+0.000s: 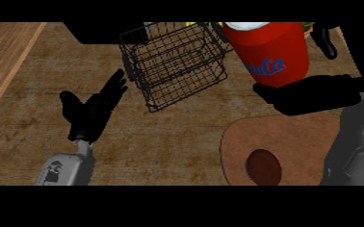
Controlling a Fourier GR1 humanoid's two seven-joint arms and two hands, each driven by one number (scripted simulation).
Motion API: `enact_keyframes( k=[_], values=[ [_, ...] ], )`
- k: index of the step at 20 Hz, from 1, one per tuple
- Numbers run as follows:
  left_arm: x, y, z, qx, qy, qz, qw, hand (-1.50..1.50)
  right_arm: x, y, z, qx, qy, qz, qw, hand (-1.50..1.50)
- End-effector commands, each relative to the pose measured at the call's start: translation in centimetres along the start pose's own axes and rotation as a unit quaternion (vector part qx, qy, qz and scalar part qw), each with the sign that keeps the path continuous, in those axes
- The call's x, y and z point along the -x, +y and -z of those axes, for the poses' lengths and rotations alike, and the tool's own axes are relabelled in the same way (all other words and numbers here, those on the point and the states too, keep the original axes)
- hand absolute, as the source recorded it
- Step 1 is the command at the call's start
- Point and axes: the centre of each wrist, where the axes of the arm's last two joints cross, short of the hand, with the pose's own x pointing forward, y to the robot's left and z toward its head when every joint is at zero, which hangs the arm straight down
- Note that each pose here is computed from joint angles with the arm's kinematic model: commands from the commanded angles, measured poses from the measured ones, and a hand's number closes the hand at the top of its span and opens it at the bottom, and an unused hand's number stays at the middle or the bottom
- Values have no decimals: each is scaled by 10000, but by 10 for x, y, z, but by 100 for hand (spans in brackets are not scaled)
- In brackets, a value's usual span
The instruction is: Pick the can from the cutting board and place it in the tiered basket
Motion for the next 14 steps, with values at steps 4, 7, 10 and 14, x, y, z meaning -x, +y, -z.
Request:
enact_keyframes(
  k=[4, 7, 10, 14],
  values=[
    [1, 8, 0, -102, -15, -80, 9999, 0, -41, 14, 63, -62, 251, 391, 9989, 150],
    [-8, 4, 11, 69, 28, -28, 10000, 0, -48, 33, 84, -27, 324, 461, 9984, 150],
    [0, 4, -4, 123, -61, -38, 9999, 0, -41, 54, 109, 17, 401, 468, 9981, 150],
    [-6, -6, 7, 50, 23, -6, 10000, 0, -42, 67, 125, -69, 290, 767, 9966, 150]
  ],
)
